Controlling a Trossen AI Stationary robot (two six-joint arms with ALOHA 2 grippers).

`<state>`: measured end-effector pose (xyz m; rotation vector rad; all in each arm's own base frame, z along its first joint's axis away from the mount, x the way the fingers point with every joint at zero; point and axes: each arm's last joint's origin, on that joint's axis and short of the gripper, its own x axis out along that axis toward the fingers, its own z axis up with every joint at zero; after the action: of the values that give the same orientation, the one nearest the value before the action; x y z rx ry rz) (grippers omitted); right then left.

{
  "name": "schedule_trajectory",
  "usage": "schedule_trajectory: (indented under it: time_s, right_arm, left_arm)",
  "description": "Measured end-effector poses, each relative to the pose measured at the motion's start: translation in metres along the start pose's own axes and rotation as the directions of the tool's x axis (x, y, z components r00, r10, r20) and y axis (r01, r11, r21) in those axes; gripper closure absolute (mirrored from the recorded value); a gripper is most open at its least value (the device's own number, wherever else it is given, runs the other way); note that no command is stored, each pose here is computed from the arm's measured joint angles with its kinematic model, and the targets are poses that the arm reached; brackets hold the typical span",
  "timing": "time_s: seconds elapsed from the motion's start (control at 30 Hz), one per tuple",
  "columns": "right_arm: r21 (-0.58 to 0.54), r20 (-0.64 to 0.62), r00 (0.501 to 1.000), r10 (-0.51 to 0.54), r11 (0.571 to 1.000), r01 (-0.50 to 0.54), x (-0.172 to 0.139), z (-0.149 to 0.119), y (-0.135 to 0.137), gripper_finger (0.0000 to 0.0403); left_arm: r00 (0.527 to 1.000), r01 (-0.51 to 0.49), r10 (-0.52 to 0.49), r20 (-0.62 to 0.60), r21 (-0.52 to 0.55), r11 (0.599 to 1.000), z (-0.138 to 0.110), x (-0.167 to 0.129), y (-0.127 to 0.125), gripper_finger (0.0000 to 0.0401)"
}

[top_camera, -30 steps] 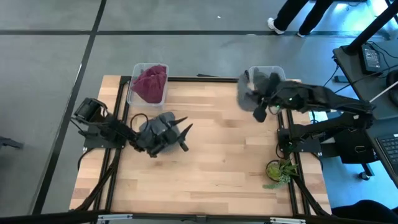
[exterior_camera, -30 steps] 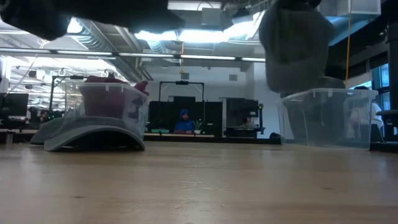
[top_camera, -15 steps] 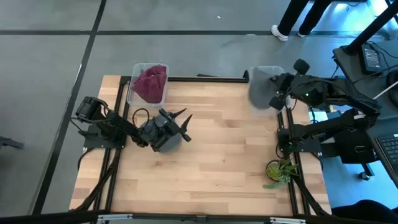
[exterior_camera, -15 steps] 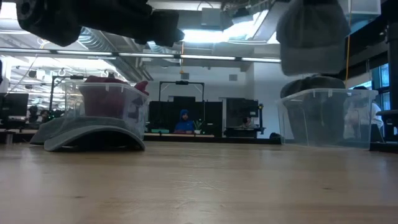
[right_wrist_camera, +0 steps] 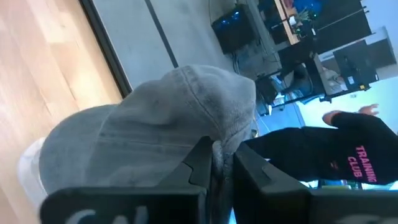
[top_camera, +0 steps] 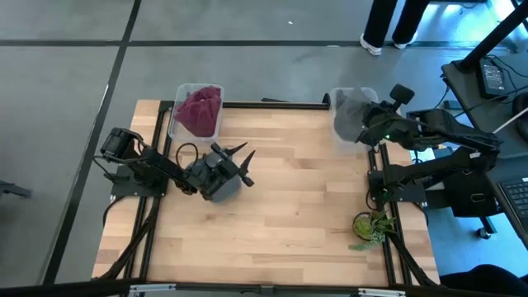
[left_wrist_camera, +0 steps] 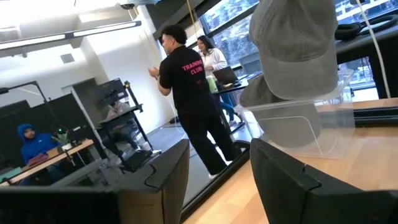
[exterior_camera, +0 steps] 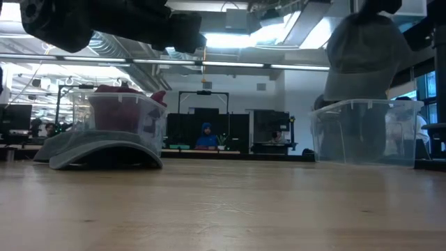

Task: Pick & Place hat
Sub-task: Put the top gray cap into the right transparent bin

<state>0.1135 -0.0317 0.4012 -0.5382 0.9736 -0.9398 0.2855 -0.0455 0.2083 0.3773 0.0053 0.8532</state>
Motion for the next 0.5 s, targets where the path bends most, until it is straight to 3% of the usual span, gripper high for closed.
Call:
schedule_trajectory:
  time_s: [0.4, 0.5]
  right_arm:
    - [-0.026, -0.084, 0.990, -0.110, 0.994, 0.108, 0.0077, -0.0049, -0.0076, 0.0371]
    - [-0.014, -0.095, 0.991, -0.090, 0.996, 0.089, 0.0091, -0.0055, -0.0080, 0.0371]
  left_arm:
    - [1.000, 0.000, 0.000, 0.000, 0.000, 1.000, 0.0000, 0.0000, 0.0000, 0.0235]
    - [1.000, 0.000, 0.000, 0.000, 0.001, 1.000, 0.0000, 0.0000, 0.0000, 0.0236]
